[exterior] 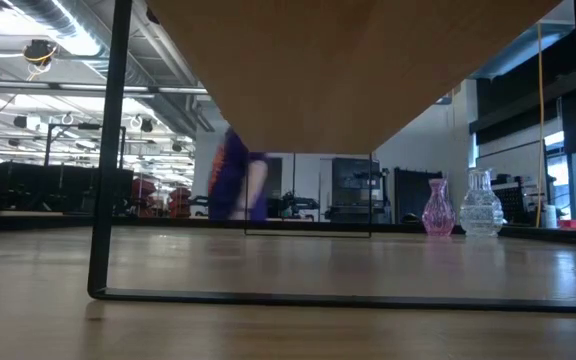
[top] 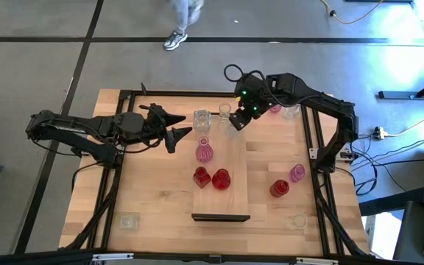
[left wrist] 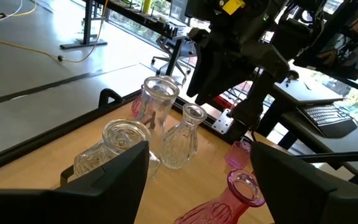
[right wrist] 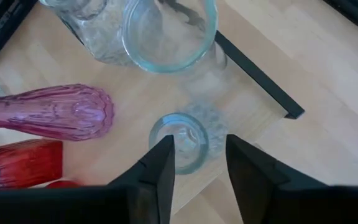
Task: Sort vases onto shelf
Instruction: Put the transparent vase on the shelf aligned with the other transparent vases
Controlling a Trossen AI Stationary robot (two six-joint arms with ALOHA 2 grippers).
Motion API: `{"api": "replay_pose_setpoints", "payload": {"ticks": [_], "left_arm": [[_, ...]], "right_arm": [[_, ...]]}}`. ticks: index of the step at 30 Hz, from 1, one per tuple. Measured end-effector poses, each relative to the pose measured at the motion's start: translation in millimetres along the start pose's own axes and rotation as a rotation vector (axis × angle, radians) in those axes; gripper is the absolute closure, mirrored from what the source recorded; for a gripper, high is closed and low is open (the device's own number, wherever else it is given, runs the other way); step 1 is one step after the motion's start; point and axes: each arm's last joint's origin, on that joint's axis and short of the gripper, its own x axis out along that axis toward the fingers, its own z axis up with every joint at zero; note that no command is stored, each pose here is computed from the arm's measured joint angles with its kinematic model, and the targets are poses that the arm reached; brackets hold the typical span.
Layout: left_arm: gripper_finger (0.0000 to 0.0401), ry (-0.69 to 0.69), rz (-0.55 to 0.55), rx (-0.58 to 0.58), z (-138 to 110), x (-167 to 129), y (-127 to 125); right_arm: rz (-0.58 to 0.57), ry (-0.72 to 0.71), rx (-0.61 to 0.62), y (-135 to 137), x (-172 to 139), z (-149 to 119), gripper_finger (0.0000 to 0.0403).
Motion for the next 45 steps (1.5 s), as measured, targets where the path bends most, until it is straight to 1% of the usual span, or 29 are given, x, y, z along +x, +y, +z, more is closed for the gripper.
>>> {"api": "replay_pose_setpoints", "payload": {"ticks": [5,10,15,22,25,30,32,36,40,45], "left_arm": [[0.0127,0.0,0.0,0.0,0.0,0.0,0.0],[0.0127,0.0,0.0,0.0,0.0,0.0,0.0],[0.0127,0.0,0.0,0.0,0.0,0.0,0.0],[0.0127,0.0,0.0,-0.001,0.0,0.0,0.0],[0.0127,0.0,0.0,-0.001,0.0,0.0,0.0],[0.0127,0.0,0.0,0.0,0.0,0.0,0.0],[0.0127,0.0,0.0,-0.001,0.0,0.0,0.0],[0.0127,0.0,0.0,0.0,0.0,0.0,0.0],[0.0127,0.0,0.0,0.0,0.0,0.0,0.0],[0.0127,0.0,0.0,-0.001,0.0,0.0,0.0]], "right_arm": [[-0.006,0.01,-0.003,-0.6,0.1,-0.9,0.0287],[-0.016,0.027,-0.004,-1.4,8.1,-1.6,0.0295],[-0.008,0.049,-0.003,-2.1,16.1,-3.0,0.0297],[-0.009,0.052,-0.012,-2.4,17.8,-3.3,0.0299],[0.0,0.056,-0.025,-2.0,17.8,-3.3,0.0317],[0.039,0.039,-0.03,0.3,18.2,-0.9,0.038],[0.042,0.034,-0.033,0.6,18.2,-0.4,0.0395],[0.038,0.04,-0.033,0.2,18.2,-1.0,0.0388],[0.028,0.057,-0.031,-0.8,18.1,-2.7,0.0398],[0.015,0.072,-0.03,-1.9,17.5,-4.3,0.0398]]}}
